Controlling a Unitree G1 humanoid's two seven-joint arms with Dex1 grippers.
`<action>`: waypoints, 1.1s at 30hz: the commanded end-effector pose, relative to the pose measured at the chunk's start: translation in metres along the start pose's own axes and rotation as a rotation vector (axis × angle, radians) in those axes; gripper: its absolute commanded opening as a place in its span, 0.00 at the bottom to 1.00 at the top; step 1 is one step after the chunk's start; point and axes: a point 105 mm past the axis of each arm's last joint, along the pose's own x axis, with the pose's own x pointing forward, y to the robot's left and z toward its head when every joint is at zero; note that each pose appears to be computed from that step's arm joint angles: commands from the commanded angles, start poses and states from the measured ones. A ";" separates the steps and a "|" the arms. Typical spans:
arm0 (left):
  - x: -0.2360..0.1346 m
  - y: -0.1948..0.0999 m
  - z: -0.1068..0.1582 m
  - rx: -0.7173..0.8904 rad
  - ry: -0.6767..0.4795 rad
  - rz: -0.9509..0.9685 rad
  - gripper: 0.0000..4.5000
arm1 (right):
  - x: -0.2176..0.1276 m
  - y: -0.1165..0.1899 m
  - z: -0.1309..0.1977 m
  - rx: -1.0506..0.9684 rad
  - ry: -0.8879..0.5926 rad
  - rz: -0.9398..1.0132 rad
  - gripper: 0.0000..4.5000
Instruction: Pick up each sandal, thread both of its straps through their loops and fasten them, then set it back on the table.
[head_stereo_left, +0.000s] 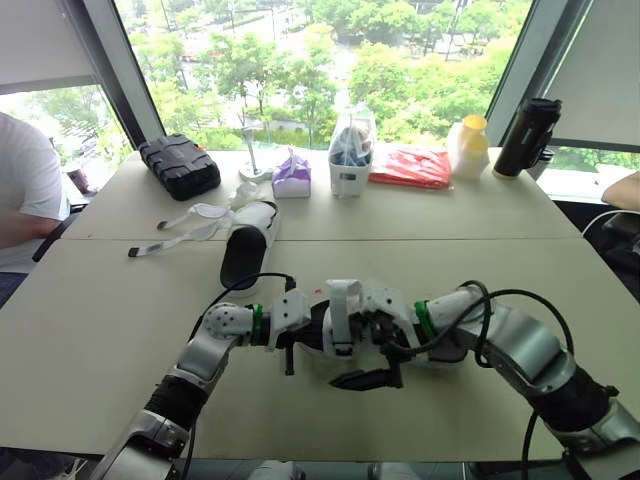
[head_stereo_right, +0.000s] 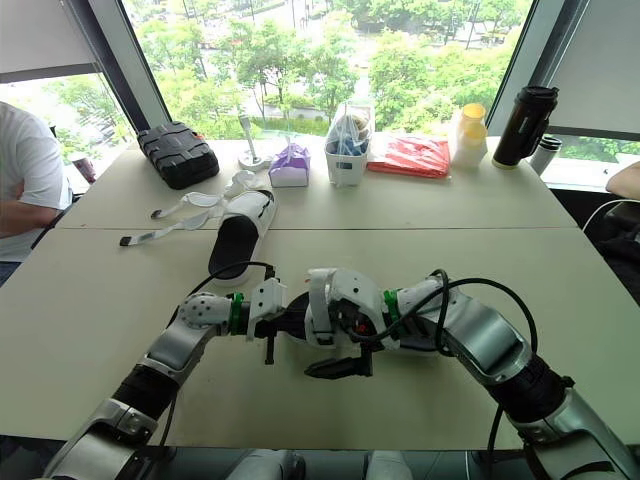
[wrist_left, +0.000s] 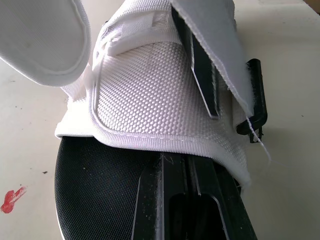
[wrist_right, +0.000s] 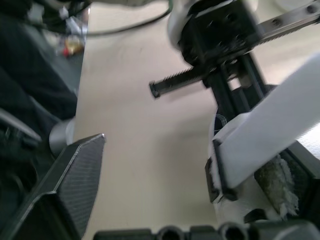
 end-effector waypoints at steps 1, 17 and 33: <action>0.010 -0.028 -0.040 -0.100 0.131 -0.093 0.00 | -0.013 -0.013 0.020 0.070 -0.081 -0.057 1.00; 0.007 -0.026 -0.041 -0.099 0.136 -0.081 0.00 | -0.001 -0.005 0.021 0.255 -0.103 0.026 0.72; 0.009 -0.027 -0.041 -0.098 0.133 -0.086 0.00 | 0.005 0.006 0.006 0.274 -0.040 0.038 0.02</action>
